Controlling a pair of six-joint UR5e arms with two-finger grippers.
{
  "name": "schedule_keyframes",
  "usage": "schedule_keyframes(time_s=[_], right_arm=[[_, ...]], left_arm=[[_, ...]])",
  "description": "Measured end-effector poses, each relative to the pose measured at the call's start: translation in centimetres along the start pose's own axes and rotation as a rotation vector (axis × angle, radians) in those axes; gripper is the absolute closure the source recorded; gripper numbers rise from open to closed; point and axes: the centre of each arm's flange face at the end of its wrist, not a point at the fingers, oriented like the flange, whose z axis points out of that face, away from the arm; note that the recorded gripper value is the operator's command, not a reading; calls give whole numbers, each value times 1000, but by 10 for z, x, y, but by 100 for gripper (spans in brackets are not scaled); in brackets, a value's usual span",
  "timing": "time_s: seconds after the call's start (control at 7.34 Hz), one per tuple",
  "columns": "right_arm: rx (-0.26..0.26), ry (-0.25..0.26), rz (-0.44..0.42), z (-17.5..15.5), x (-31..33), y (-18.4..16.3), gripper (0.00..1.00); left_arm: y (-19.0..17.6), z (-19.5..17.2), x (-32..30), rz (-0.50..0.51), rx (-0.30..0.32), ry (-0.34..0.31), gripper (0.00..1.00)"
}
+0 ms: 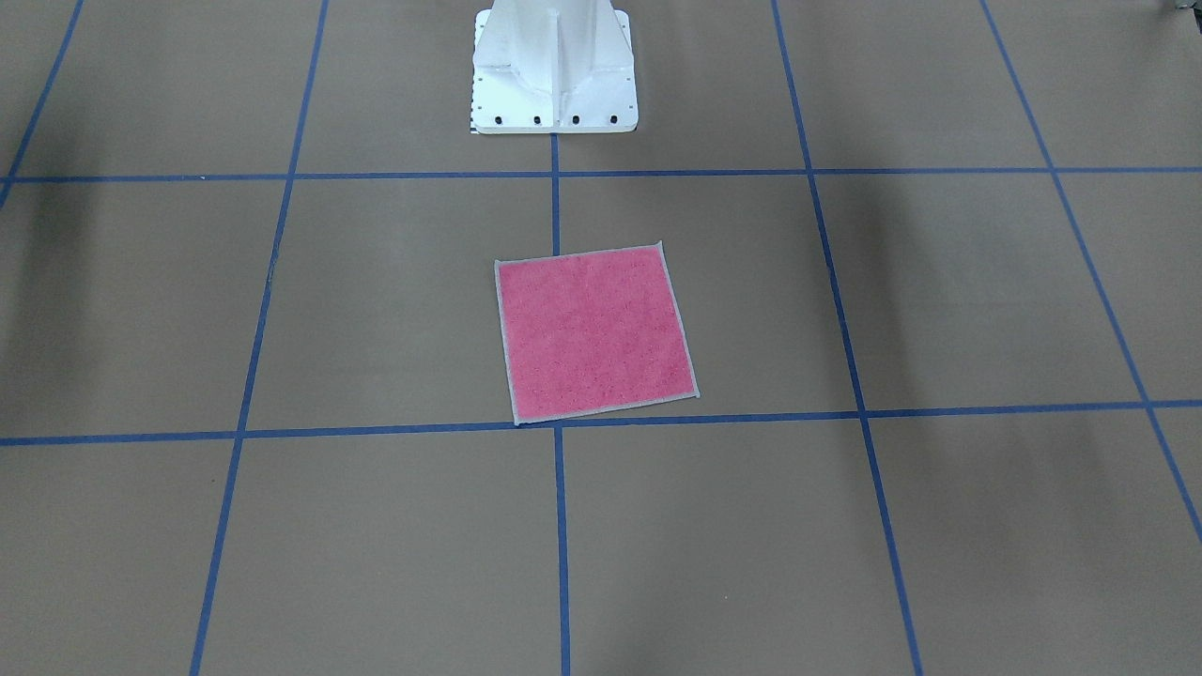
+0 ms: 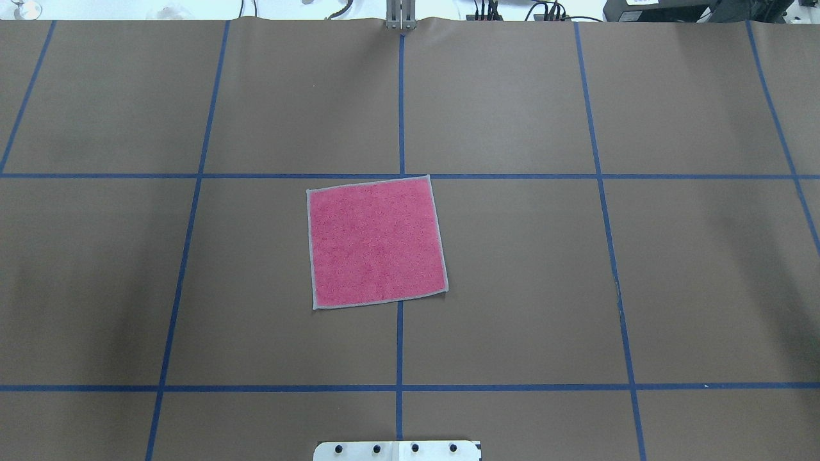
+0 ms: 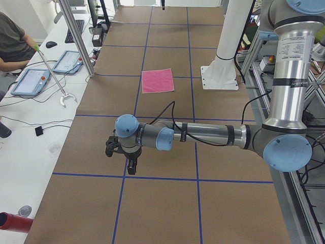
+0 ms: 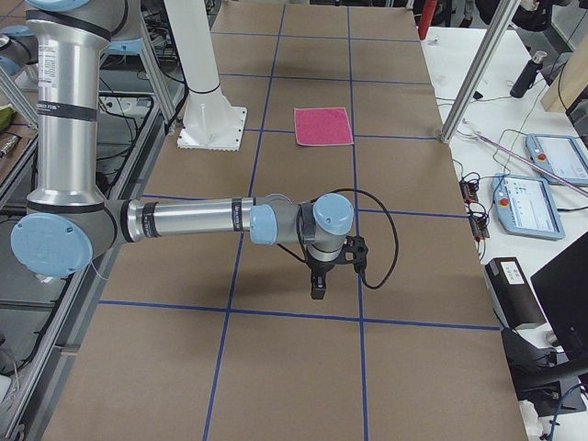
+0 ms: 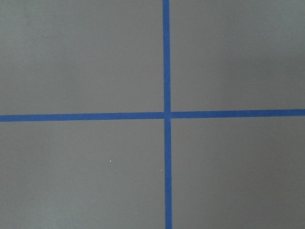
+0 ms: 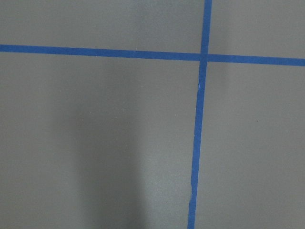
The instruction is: Fold towel twice with both arms
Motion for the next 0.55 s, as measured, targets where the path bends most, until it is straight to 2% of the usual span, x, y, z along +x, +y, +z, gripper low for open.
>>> schedule_keyframes(time_s=[0.55], right_arm=[[1, 0, 3, -1, 3, 2, 0]], left_arm=[[4, 0, 0, 8, 2, 12, 0]])
